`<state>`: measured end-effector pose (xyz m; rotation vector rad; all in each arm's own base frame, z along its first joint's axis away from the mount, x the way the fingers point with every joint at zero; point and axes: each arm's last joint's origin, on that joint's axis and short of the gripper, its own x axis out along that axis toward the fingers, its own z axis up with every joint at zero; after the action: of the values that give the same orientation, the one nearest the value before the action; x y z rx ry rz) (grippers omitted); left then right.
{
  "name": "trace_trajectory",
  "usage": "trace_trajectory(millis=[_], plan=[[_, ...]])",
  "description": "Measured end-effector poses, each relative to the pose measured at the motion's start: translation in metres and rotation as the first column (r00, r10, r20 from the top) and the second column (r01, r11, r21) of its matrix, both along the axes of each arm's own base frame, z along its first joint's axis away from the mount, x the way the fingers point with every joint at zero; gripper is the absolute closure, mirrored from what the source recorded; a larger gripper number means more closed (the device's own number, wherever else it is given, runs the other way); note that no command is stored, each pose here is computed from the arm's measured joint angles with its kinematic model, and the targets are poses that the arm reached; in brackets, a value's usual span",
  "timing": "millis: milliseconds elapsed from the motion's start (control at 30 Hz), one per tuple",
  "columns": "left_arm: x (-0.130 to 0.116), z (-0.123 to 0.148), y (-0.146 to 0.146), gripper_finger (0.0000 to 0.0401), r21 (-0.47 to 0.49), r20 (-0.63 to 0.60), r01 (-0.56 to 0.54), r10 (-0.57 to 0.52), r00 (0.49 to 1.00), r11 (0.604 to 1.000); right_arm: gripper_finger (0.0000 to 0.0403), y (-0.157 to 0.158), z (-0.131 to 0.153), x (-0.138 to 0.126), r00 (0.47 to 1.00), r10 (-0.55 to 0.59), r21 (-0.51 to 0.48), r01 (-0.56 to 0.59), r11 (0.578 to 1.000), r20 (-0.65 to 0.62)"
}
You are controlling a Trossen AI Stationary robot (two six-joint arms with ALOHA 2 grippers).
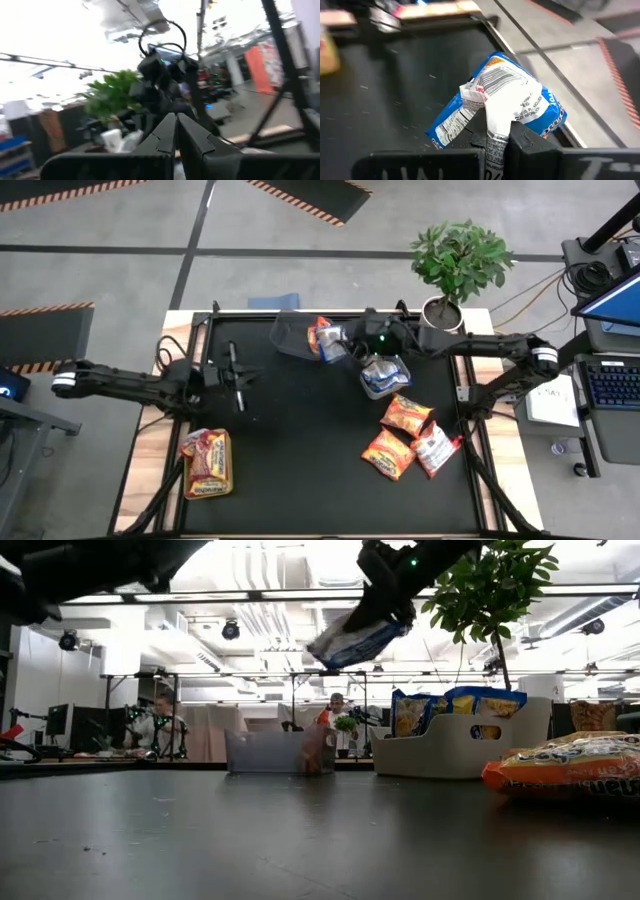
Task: Sort Maruchan noodles
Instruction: Put the blue noodle pack into the white bin
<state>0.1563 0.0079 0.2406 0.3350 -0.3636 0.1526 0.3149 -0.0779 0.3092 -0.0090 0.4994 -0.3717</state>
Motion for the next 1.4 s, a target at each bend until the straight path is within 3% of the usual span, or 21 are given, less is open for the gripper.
trace_trajectory(millis=[100,200,300,433,500,667,733,800,1000,1400], plan=[[0.001,0.011,0.001,0.0401,0.024,0.029,-0.031,0.031,0.999,0.999,0.0390,-0.010,0.011,-0.002,0.995,-0.044,-0.013,0.043,0.999,-0.088],[0.004,0.018,0.001,0.0401,0.037,0.011,-0.036,0.036,0.999,0.999,0.0390,-0.016,0.022,-0.001,0.980,-0.018,-0.058,0.007,0.998,-0.198],[0.006,0.017,0.001,0.0401,0.044,-0.031,-0.038,0.039,0.999,0.998,0.0390,-0.020,0.028,0.000,0.938,0.047,-0.132,-0.098,0.986,-0.345],[0.006,0.015,0.001,0.0401,0.047,-0.044,-0.038,0.041,0.998,0.998,0.0390,-0.025,0.032,0.001,0.838,0.125,-0.227,-0.282,0.932,-0.531],[0.006,0.015,0.001,0.0401,0.047,-0.046,-0.038,0.041,0.998,0.998,0.0390,-0.025,0.030,0.001,0.769,0.148,-0.268,-0.387,0.882,-0.622],[0.005,0.014,0.001,0.0401,0.047,-0.062,-0.039,0.042,0.997,0.998,0.0390,-0.028,0.019,-0.002,0.523,0.119,-0.291,-0.633,0.718,-0.844],[0.006,0.013,0.001,0.0401,0.047,-0.069,-0.039,0.042,0.997,0.998,0.0390,-0.030,0.014,-0.005,0.430,0.120,-0.246,-0.699,0.672,-0.895],[0.006,0.013,0.001,0.0401,0.046,-0.073,-0.038,0.042,0.996,0.998,0.0390,-0.034,0.009,-0.004,0.380,0.130,-0.209,-0.727,0.654,-0.916],[0.006,0.012,0.001,0.0401,0.047,-0.083,-0.038,0.042,0.996,0.998,0.0390,-0.044,-0.002,-0.002,0.342,0.155,-0.158,-0.730,0.665,-0.927],[0.006,0.011,0.001,0.0401,0.057,-0.094,-0.040,0.046,0.995,0.998,0.0390,-0.045,-0.012,0.001,0.243,0.226,-0.079,-0.825,0.560,-0.943]])
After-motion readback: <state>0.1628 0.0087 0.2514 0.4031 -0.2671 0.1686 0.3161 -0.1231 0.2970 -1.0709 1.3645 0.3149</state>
